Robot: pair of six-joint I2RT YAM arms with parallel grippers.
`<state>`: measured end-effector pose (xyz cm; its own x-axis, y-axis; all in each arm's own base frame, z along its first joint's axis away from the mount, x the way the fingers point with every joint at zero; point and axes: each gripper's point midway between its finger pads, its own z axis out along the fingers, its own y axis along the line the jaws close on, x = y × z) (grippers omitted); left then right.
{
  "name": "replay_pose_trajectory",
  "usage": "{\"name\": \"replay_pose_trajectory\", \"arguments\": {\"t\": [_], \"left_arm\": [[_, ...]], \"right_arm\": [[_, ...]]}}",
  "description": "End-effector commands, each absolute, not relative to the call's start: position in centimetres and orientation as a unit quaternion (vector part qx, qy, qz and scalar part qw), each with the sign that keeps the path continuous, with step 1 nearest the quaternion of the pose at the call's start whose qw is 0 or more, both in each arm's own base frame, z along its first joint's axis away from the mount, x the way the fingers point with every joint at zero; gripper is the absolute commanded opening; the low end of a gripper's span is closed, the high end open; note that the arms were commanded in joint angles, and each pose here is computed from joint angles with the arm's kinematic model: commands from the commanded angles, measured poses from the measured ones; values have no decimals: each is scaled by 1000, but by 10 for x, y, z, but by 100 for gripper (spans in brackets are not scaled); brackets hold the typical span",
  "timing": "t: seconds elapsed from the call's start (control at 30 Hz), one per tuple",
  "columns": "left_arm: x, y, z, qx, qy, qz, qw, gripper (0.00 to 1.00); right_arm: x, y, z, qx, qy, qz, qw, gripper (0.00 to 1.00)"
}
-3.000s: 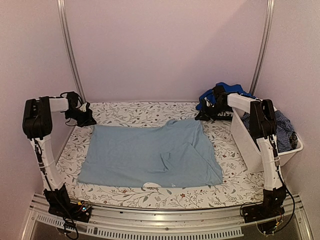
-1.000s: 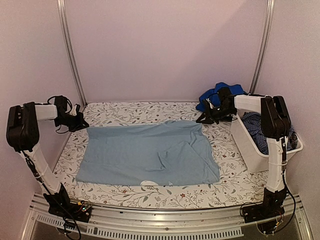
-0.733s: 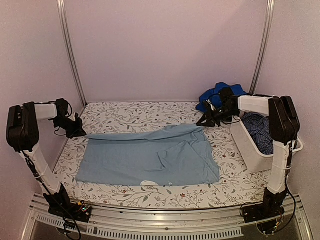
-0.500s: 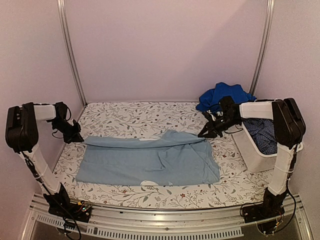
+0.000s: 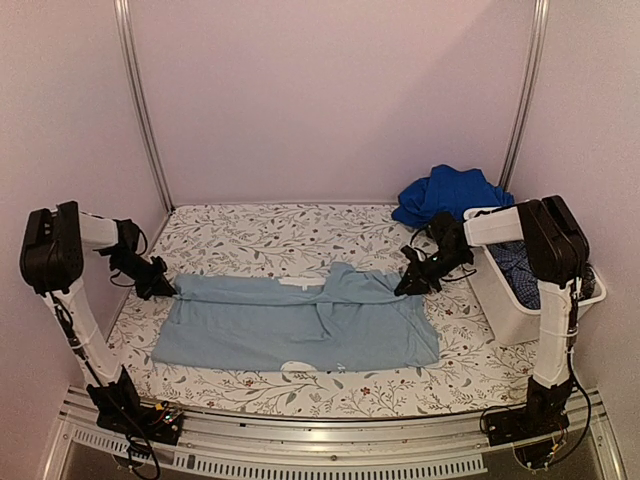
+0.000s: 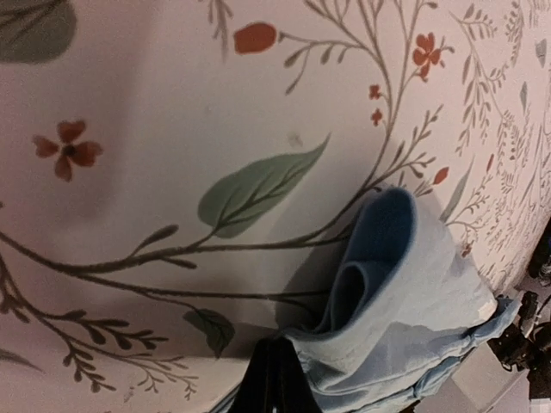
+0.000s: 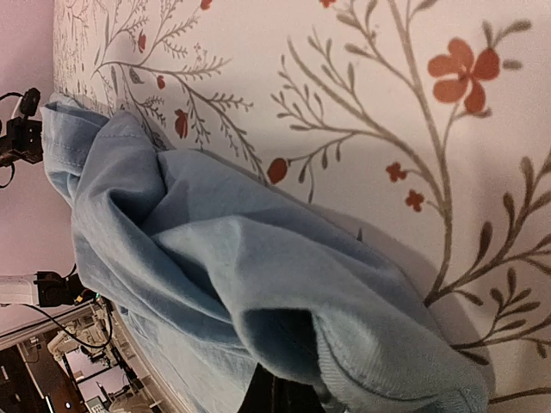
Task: Fold and stack the mixed laundry pile
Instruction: Fold the 1/3-folded T-shirt at the center of the board.
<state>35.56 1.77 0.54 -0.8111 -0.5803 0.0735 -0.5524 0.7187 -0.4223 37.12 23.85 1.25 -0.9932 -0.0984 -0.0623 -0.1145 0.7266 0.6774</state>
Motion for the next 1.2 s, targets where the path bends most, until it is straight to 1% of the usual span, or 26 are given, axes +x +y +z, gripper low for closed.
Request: {"name": "replay_pose_trajectory", "arguments": {"t": [0.0, 0.2, 0.37, 0.5, 0.77, 0.97, 1.0, 1.03, 1.1, 1.13, 1.17], "left_arm": [[369, 15, -10, -319, 917, -238, 31, 0], [391, 21, 6, -297, 924, -235, 59, 0], [402, 29, 32, -276, 932, -220, 85, 0], [395, 25, 41, -259, 936, -223, 86, 0], [353, 19, 22, -259, 942, -208, 46, 0], [341, 13, 8, -263, 943, -204, 25, 0], [340, 12, 9, -261, 943, -204, 25, 0], [342, 12, 13, -256, 944, -206, 30, 4], [351, 13, 29, -243, 945, -209, 60, 18], [359, 15, 42, -234, 946, -206, 86, 28], [368, 17, 57, -221, 947, -204, 116, 35]], "right_arm": [[408, 216, -1, -30, 943, 331, 35, 0], [433, 220, 19, -57, 937, 340, 56, 0], [430, 223, 50, -69, 930, 353, 73, 0], [419, 221, 65, -74, 928, 357, 80, 0], [398, 213, 41, -65, 935, 344, 59, 0], [393, 208, 13, -54, 943, 325, 35, 2], [393, 207, 12, -55, 944, 324, 32, 4], [392, 207, 13, -57, 944, 324, 29, 10], [391, 206, 20, -62, 944, 323, 28, 28], [393, 207, 28, -67, 943, 324, 36, 36], [396, 208, 43, -76, 941, 327, 53, 43]]}}
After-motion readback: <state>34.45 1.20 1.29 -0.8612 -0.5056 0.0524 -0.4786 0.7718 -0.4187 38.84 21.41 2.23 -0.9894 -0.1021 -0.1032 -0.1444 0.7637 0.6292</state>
